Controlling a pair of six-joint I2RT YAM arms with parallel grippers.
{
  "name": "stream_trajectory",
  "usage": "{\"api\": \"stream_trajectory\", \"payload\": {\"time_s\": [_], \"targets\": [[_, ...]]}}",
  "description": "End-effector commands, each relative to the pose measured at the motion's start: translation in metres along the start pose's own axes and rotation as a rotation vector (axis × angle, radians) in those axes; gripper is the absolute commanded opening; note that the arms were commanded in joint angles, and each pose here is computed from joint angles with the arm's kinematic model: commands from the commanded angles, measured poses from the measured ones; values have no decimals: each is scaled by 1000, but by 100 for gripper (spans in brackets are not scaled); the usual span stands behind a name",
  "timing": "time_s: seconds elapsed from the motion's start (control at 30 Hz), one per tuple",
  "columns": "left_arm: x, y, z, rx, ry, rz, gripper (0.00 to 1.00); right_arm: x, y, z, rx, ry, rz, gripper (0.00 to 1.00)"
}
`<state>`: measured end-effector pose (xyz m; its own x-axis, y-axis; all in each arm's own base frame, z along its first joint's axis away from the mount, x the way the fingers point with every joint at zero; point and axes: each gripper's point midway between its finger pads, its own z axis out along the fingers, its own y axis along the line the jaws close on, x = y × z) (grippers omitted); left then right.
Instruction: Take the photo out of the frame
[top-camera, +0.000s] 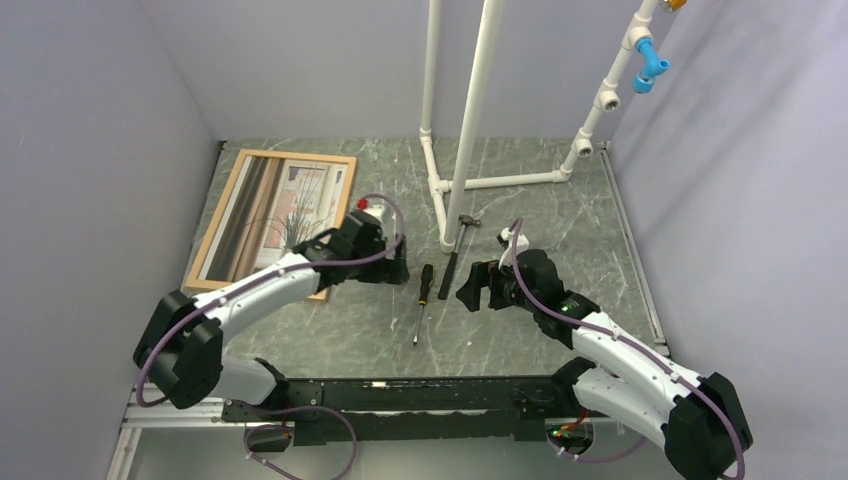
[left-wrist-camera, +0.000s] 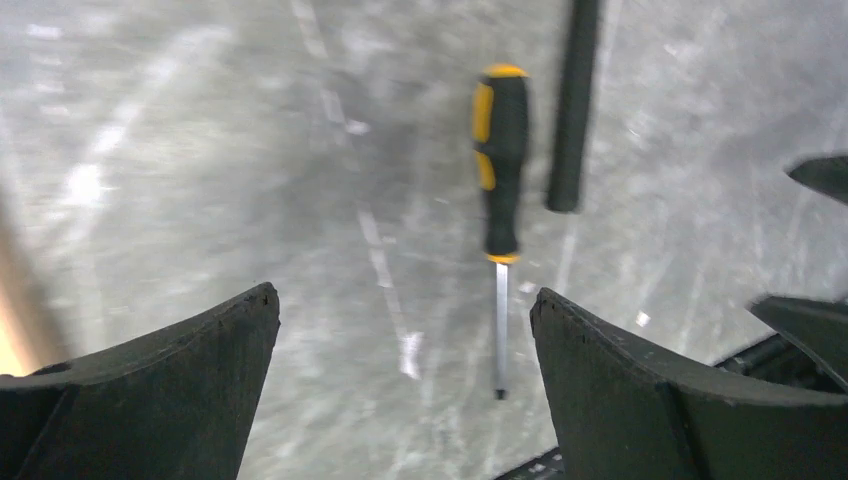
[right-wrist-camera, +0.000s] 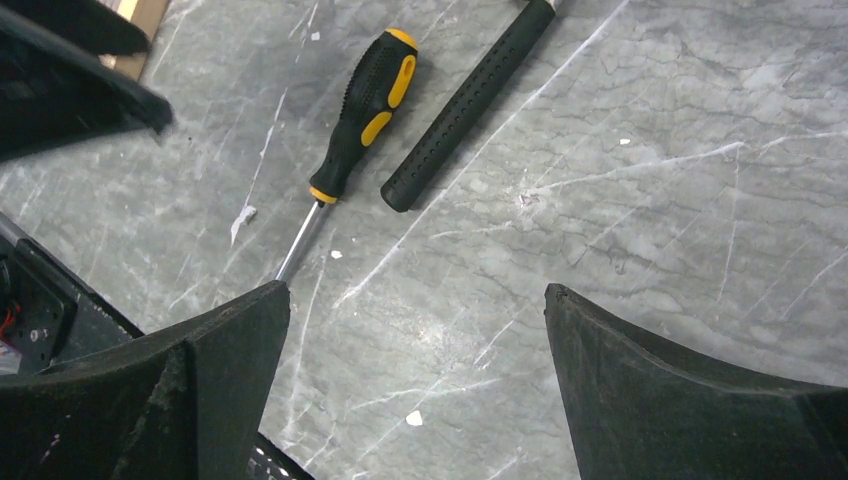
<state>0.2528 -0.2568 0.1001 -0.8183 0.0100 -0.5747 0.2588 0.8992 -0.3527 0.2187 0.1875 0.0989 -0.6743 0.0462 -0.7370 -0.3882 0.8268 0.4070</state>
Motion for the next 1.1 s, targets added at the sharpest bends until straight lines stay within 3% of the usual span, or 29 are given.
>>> {"api": "stream_trajectory", "payload": {"time_s": [0.0,0.13,0.37,0.6,0.87,1.07], "targets": [[-19,48,-32,-16,88,28,99,-32,20,-3,-68,-74,-39,100],[-54,100,-48,-97,130,-43,98,-33,30,-6,-118,-77,-40,100],[-86,149,-17,-192,141,-120,88,-28,38,-1,-162,-38,-11,100],[-82,171,-4,-214,174,-107,78,-29,39,0,-169,-42,-7,100],[-63,187,19,-233,228,-125,58,-37,43,3,-162,-30,-1,100],[-56,189,29,-229,256,-145,55,-35,43,4,-163,-25,24,100]]}}
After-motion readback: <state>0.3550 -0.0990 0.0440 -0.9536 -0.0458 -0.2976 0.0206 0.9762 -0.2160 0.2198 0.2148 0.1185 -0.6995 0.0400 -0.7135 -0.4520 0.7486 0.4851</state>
